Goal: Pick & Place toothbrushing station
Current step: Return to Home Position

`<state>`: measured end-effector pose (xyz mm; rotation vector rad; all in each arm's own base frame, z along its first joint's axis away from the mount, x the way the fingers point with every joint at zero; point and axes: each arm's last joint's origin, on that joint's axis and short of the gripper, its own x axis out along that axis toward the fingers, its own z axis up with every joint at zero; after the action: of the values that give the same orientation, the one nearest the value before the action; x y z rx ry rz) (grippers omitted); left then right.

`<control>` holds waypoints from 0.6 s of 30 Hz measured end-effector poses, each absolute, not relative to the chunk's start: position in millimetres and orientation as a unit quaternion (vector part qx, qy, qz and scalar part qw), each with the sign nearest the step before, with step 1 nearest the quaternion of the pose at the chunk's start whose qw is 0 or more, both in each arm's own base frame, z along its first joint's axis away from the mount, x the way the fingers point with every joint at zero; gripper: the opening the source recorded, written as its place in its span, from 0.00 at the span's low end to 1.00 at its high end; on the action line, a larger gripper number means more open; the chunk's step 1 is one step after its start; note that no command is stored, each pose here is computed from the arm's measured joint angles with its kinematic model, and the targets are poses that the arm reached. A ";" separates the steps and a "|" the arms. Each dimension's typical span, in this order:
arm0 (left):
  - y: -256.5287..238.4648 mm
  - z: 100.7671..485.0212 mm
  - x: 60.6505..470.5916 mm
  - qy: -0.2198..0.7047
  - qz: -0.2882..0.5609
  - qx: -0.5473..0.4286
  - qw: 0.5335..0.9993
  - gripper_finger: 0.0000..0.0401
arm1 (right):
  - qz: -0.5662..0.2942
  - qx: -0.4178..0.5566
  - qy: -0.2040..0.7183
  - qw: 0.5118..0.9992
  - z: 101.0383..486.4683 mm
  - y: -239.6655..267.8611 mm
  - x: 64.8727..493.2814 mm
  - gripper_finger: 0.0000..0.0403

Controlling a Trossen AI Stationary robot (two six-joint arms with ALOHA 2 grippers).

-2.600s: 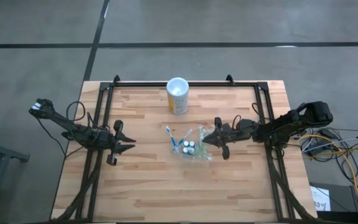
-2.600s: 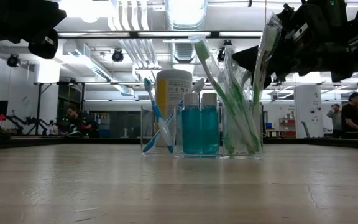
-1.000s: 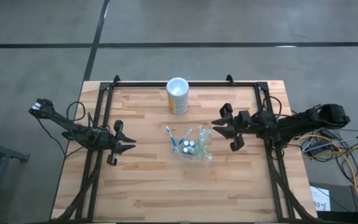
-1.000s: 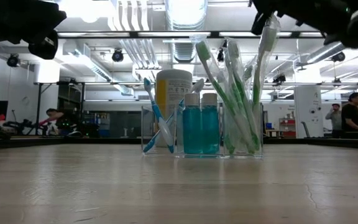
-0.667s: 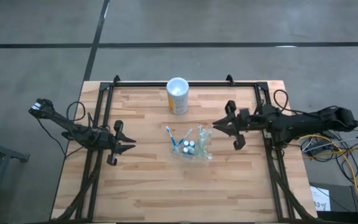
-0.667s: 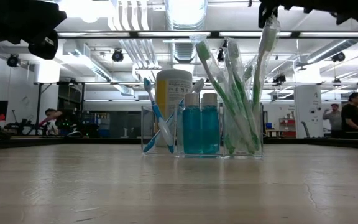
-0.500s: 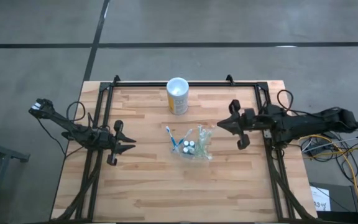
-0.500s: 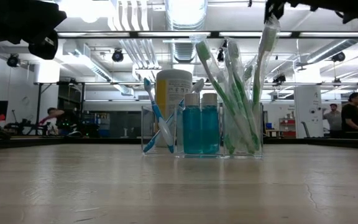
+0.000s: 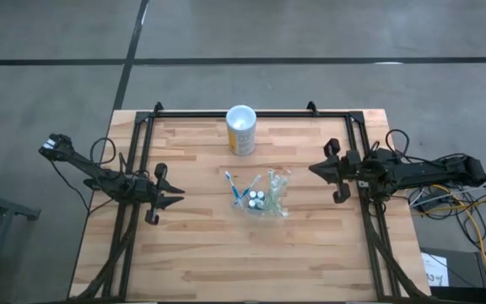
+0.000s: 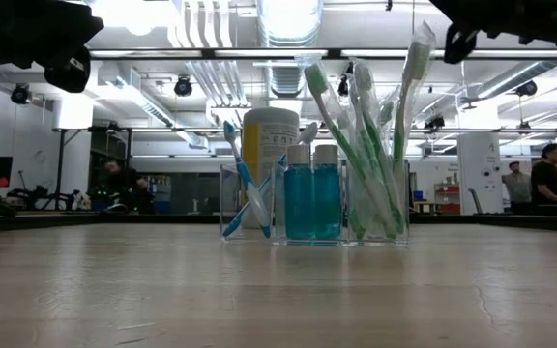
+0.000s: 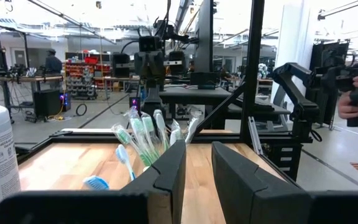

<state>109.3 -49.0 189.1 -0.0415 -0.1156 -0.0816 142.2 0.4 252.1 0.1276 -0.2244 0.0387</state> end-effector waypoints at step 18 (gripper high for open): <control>-49.0 189.2 109.3 -0.058 -0.041 -0.021 0.997 0.21 | -0.006 0.093 -0.114 0.989 208.9 -1.2 117.8 0.02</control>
<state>109.3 -49.0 189.2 -0.0416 -0.1158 -0.0817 117.8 -1.2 208.9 0.1871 -0.2289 -0.0120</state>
